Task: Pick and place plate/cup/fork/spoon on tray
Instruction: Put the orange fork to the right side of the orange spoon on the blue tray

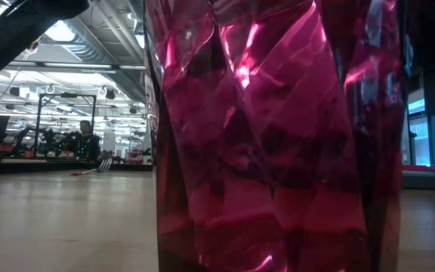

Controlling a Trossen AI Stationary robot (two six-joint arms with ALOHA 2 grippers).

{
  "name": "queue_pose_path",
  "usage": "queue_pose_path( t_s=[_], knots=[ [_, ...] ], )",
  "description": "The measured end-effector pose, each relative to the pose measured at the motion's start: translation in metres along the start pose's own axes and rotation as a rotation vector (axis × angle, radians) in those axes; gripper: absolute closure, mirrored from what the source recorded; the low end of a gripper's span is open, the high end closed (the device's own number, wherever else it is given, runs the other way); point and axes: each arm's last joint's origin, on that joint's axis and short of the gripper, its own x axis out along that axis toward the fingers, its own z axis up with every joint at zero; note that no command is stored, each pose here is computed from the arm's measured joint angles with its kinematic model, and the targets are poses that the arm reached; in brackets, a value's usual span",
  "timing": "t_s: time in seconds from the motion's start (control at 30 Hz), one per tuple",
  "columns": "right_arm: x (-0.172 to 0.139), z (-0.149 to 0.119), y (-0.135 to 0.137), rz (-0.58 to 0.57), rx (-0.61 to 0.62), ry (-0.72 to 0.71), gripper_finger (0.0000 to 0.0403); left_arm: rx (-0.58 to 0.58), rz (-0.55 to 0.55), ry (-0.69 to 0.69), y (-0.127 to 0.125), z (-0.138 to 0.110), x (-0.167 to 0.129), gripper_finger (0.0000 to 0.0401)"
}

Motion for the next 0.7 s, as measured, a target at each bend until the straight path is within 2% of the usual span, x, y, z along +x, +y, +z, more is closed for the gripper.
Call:
queue_pose_path(
  t_s=[0.07, 0.23, 0.37, 0.53, 0.7],
  knots=[
    [0.001, -0.002, -0.001, -0.055, 0.019, 0.012, 0.0395, 0.02, -0.018, 0.012, 0.007, 0.003, 0.0, 0.0365],
    [0.002, 0.0, -0.001, -0.073, 0.077, 0.066, 0.0395, -0.014, -0.028, 0.011, 0.031, 0.015, -0.003, 0.0363],
    [-0.002, 0.014, 0.0, -0.101, 0.1, 0.126, 0.0395, -0.068, -0.022, 0.011, 0.051, 0.024, -0.001, 0.0362],
    [-0.001, 0.035, 0.005, -0.114, 0.09, 0.13, 0.0395, -0.095, -0.017, 0.01, 0.072, 0.032, -0.001, 0.0362],
    [0.004, 0.044, 0.009, -0.123, 0.078, 0.154, 0.0395, -0.113, -0.038, 0.043, 0.1, 0.021, -0.01, 0.0362]
  ],
)
